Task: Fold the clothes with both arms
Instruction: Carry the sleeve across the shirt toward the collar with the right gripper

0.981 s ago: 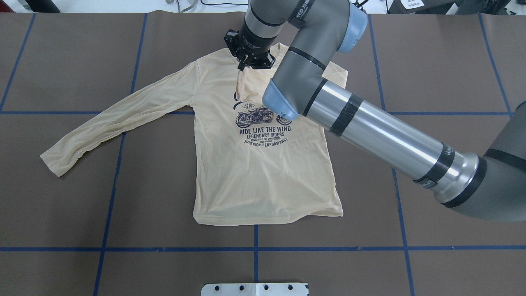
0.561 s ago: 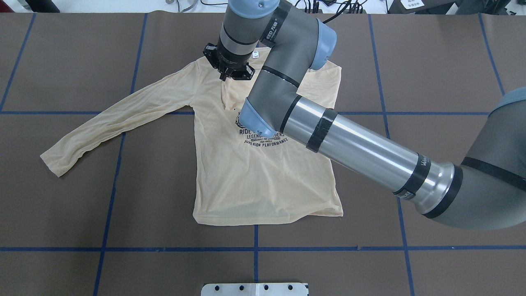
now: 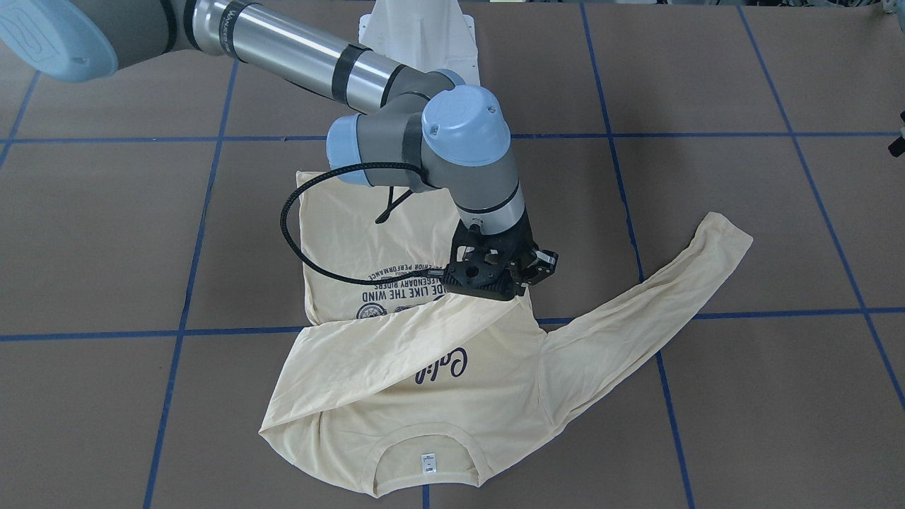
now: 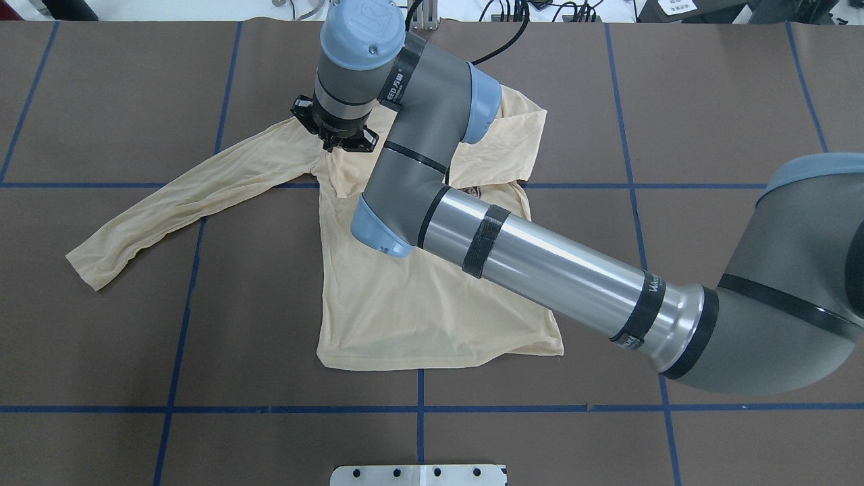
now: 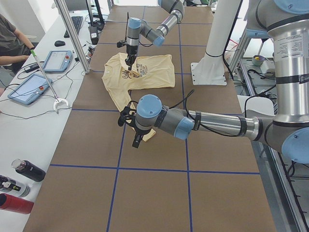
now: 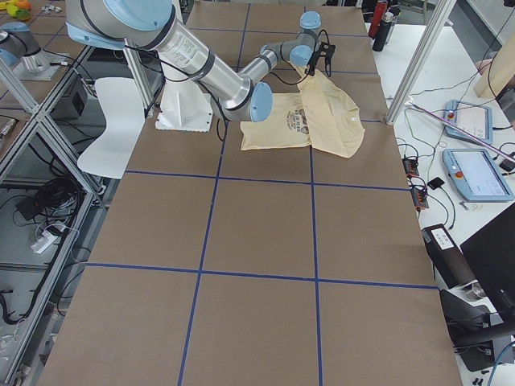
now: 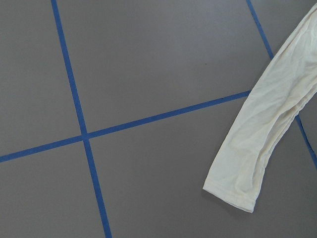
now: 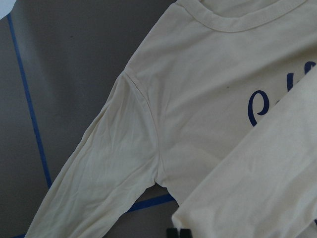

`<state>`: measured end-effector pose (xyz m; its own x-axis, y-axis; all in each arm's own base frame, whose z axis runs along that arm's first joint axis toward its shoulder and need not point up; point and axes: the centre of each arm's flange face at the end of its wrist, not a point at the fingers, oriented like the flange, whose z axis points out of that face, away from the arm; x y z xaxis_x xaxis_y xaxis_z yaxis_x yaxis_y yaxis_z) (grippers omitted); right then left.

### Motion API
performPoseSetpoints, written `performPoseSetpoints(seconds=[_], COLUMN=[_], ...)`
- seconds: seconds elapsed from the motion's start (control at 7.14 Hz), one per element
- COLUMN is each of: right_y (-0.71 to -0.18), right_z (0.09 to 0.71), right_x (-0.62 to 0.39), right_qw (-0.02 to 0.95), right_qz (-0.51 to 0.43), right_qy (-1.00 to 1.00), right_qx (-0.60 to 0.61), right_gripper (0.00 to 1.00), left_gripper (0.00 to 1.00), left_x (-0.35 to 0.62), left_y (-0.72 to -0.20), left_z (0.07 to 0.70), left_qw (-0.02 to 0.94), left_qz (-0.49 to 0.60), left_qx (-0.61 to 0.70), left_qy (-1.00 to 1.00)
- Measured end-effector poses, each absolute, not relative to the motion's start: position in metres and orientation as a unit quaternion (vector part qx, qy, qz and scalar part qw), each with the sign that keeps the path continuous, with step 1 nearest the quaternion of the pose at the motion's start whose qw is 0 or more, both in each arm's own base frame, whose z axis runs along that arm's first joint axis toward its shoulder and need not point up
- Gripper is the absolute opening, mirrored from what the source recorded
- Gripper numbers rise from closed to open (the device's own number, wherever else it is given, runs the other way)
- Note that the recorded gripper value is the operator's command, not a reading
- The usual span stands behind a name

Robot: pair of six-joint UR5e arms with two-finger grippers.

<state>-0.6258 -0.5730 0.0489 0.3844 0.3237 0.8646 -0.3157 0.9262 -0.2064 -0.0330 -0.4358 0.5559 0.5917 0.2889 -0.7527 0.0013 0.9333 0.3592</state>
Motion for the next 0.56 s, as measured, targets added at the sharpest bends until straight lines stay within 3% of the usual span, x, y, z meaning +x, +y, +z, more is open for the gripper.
performPoseSetpoints(seconds=[0.14, 0.56], right_y=[-0.5688, -0.5617], right_z=[0.0473, 0.0507], right_x=[-0.6314, -0.6406], right_qw=[0.832, 0.834], right_qz=[0.19, 0.185], right_qy=[-0.521, -0.52], right_qx=[-0.001, 0.007], right_gripper=[0.97, 1.0], left_gripper=[0.99, 0.99], left_x=[-0.033, -0.0322], left_y=[-0.4358, -0.436], left_z=[0.5558, 0.5549], left_qw=[0.877, 0.876], left_qz=[0.082, 0.081], left_qx=[0.163, 0.162], left_qy=[0.444, 0.446])
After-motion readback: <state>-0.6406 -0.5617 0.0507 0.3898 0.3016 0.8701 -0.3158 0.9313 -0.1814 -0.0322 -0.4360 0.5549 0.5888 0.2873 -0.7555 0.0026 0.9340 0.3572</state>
